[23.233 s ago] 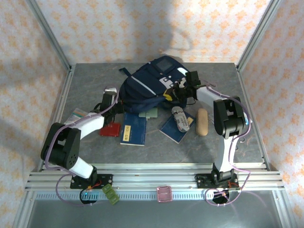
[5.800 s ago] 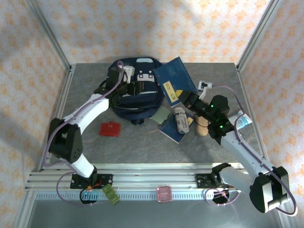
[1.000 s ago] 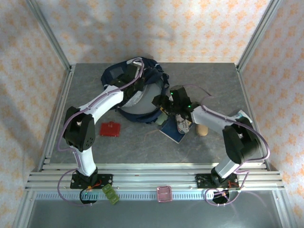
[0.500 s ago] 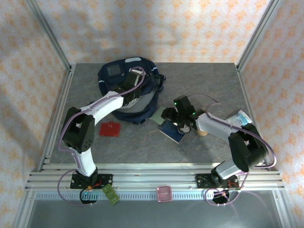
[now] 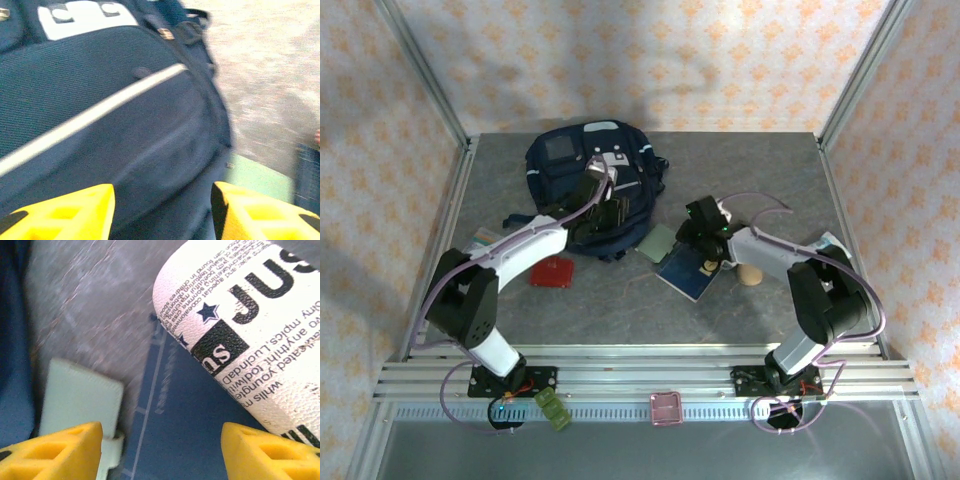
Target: Pack the student bag
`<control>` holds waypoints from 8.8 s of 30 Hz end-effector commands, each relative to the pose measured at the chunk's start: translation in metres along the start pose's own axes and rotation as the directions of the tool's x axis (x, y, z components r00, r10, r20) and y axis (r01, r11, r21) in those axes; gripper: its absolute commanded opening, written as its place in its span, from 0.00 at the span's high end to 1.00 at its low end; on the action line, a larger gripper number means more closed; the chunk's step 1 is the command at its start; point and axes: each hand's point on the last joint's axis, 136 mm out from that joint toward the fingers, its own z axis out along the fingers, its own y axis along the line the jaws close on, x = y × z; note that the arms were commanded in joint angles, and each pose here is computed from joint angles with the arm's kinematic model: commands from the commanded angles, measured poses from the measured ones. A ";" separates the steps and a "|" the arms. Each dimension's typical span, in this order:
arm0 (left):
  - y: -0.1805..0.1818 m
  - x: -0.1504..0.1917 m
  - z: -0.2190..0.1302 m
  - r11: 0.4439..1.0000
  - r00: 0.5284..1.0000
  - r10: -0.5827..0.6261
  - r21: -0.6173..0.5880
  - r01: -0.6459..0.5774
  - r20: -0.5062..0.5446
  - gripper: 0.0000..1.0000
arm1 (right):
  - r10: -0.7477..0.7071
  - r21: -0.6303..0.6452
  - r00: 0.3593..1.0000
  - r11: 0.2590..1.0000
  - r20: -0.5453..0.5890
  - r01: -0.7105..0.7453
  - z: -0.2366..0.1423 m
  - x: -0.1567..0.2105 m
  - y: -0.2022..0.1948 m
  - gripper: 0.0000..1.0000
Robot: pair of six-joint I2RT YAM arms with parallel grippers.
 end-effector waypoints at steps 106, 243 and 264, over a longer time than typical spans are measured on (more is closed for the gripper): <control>-0.161 -0.078 -0.179 0.231 0.695 -0.719 0.931 0.283 -0.032 1.00 | 0.232 -0.988 0.964 0.113 0.130 0.106 -0.272 -0.034 0.183 0.73; -0.016 -0.147 -0.053 0.998 0.975 0.057 -0.013 -0.055 0.217 1.00 | 0.062 -0.553 0.934 0.791 -0.351 -0.260 0.088 0.003 0.266 0.70; -0.085 -0.148 0.000 0.973 0.953 -0.199 0.164 0.164 0.229 1.00 | -0.063 -0.434 0.998 0.899 -0.006 0.054 -0.073 0.015 0.084 0.63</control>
